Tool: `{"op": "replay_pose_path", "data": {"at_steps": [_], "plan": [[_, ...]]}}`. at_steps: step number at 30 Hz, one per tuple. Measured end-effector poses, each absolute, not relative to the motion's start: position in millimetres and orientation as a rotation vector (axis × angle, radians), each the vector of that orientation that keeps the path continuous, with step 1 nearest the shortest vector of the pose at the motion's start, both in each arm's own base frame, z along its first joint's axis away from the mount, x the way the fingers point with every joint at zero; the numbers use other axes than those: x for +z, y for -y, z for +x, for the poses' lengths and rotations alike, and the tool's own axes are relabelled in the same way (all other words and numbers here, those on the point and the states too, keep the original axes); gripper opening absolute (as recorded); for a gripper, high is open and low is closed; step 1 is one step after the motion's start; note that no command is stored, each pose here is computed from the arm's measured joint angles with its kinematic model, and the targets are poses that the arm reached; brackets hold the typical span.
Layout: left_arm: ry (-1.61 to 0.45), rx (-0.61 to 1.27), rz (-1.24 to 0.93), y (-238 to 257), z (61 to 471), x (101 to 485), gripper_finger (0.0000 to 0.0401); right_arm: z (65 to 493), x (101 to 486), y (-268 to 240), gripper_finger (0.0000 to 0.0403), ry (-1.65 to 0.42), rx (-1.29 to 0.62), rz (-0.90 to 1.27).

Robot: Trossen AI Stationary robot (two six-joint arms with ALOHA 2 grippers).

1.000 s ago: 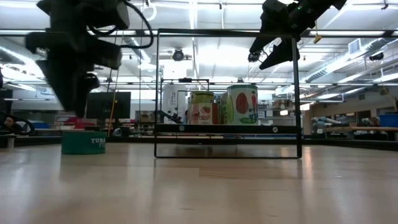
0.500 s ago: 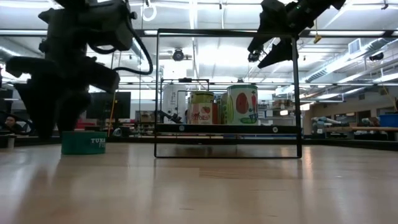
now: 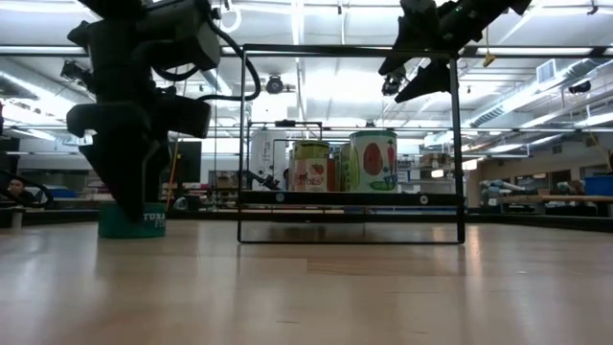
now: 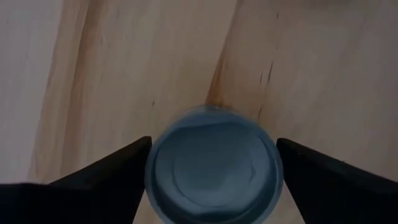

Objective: Pick and place cans onto a shelf
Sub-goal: Put the green tuna can on the shelf

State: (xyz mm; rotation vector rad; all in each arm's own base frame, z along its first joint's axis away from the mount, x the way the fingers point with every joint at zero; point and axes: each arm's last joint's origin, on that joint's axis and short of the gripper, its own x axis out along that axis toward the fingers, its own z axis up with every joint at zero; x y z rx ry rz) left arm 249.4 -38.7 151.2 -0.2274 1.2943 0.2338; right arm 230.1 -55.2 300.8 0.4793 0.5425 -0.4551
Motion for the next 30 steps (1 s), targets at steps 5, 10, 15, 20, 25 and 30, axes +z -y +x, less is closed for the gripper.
{"op": "replay_pose_path", "data": {"at_steps": [5,10,15,20,25,30], "plan": [[-1.316,0.229,-0.210,39,250,146,0.0321,230,301,55,0.0350,-0.542,-0.455,0.479],[-1.332,0.221,-0.193,39,252,142,0.0305,230,301,55,0.0350,-0.540,-0.455,0.480],[-1.344,0.228,-0.187,36,253,149,0.0302,230,301,55,0.0350,-0.541,-0.454,0.480],[-1.324,0.217,-0.152,25,262,172,0.0301,230,301,55,0.0350,-0.541,-0.453,0.476],[-1.270,0.220,-0.135,4,275,197,0.0301,231,302,55,0.0350,-0.534,-0.449,0.470],[-1.147,0.207,-0.208,-19,293,227,0.0300,231,303,55,0.0350,-0.519,-0.446,0.471]]}}
